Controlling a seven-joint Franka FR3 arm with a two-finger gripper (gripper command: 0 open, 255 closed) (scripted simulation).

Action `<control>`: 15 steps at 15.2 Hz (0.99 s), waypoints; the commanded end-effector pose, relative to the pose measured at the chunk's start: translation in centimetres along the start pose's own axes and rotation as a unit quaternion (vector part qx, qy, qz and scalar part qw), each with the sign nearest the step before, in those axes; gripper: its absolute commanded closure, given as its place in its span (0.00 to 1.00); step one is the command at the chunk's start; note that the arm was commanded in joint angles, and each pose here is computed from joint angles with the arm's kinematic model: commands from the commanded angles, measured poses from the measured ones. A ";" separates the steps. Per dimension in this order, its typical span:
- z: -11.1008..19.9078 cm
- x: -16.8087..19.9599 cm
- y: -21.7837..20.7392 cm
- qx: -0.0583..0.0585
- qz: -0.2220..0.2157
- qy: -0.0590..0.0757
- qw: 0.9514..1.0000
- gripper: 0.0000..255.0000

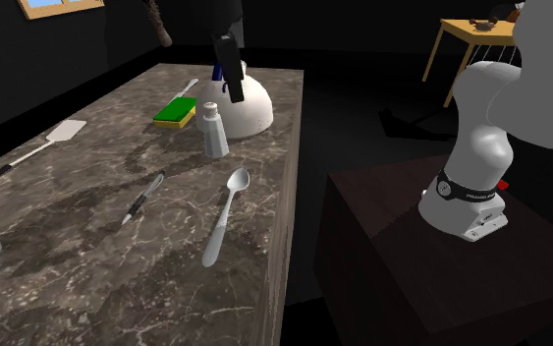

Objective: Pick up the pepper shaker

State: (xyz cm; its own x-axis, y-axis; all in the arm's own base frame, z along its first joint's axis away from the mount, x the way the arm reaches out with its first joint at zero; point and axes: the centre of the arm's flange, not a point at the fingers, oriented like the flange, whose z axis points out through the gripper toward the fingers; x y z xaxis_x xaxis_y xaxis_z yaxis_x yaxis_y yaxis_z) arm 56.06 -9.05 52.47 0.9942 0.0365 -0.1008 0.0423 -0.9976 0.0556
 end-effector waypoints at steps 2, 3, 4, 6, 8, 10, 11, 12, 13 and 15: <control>0.6 3.5 1.7 -0.004 0.005 0.004 1.000 0.00; 0.6 4.6 2.1 -0.005 0.007 0.005 1.000 0.00; 1.1 4.6 2.1 -0.005 0.007 0.005 1.000 0.00; 2.2 4.7 2.0 -0.005 0.007 0.005 1.000 0.00; 3.2 4.9 2.0 -0.005 0.007 0.005 1.000 0.00; 4.3 5.0 1.9 -0.005 0.007 0.005 1.000 0.00; 4.6 5.0 1.9 -0.005 0.007 0.005 1.000 0.00; 4.6 5.0 1.9 -0.005 0.007 0.005 1.000 0.00; 4.6 5.0 1.9 -0.005 0.007 0.005 1.000 0.00; 4.7 5.0 1.4 -0.005 0.007 0.005 1.000 1.00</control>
State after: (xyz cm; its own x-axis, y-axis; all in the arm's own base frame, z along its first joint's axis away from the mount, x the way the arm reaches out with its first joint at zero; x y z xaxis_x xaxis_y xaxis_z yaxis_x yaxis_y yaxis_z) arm 59.93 -10.22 52.13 0.9994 0.0354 0.0027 0.0351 -0.9965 0.0756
